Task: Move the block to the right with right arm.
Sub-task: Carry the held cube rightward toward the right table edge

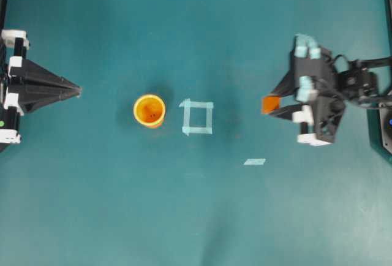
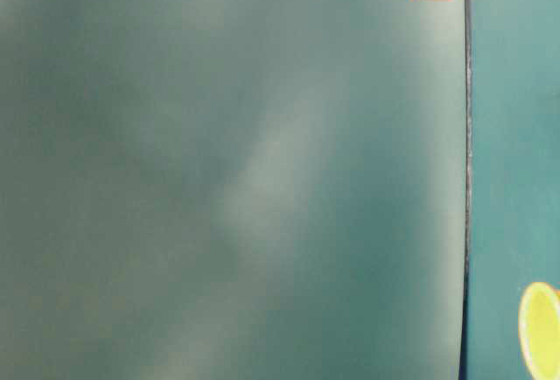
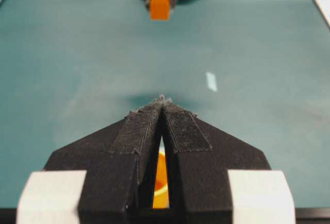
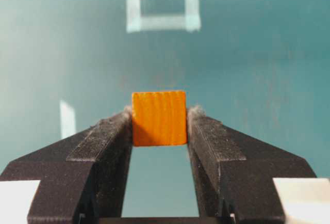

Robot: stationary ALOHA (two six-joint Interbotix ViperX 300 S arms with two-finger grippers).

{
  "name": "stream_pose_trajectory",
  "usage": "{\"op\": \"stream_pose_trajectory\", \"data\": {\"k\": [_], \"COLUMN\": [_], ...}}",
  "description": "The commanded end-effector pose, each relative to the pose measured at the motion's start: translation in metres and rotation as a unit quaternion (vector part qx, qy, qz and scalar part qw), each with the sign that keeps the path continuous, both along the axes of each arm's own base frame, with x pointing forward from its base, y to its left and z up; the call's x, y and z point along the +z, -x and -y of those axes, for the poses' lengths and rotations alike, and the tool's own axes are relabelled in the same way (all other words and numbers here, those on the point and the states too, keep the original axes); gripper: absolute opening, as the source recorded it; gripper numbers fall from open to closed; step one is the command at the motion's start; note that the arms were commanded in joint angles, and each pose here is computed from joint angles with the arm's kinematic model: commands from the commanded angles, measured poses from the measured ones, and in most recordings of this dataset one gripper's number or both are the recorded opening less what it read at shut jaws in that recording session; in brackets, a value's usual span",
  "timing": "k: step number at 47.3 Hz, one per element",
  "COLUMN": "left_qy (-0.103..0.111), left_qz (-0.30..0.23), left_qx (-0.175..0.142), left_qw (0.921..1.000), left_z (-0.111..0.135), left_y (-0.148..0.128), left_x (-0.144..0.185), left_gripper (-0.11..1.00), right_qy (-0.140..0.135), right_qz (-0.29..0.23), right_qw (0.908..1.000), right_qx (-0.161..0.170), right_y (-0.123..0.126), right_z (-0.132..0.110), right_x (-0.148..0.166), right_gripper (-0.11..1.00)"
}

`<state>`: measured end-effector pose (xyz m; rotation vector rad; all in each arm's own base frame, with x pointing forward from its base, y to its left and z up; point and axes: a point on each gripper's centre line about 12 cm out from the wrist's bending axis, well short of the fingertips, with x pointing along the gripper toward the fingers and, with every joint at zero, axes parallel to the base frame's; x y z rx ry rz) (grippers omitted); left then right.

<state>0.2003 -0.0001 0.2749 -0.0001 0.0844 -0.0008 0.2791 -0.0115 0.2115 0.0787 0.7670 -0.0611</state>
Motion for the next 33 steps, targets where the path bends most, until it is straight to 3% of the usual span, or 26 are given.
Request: {"op": "stream_pose_trajectory", "data": {"k": [1, 33], "left_qy": [-0.001, -0.005], "left_qz": [0.012, 0.008], "left_qx": [0.001, 0.000], "left_qw": [0.9999, 1.0000], "left_z": [0.000, 0.000], "left_y": [-0.003, -0.003], "left_x": [0.010, 0.009], "left_gripper": [0.00, 0.00], "right_qy": [-0.001, -0.002], "right_qz": [0.019, -0.004], "right_qw": [0.9998, 1.0000], "right_qx": [0.000, 0.003], "right_y": [0.009, 0.097], "right_z": [-0.001, -0.005], "right_x": [0.014, 0.034], "right_gripper": [0.40, 0.40]}}
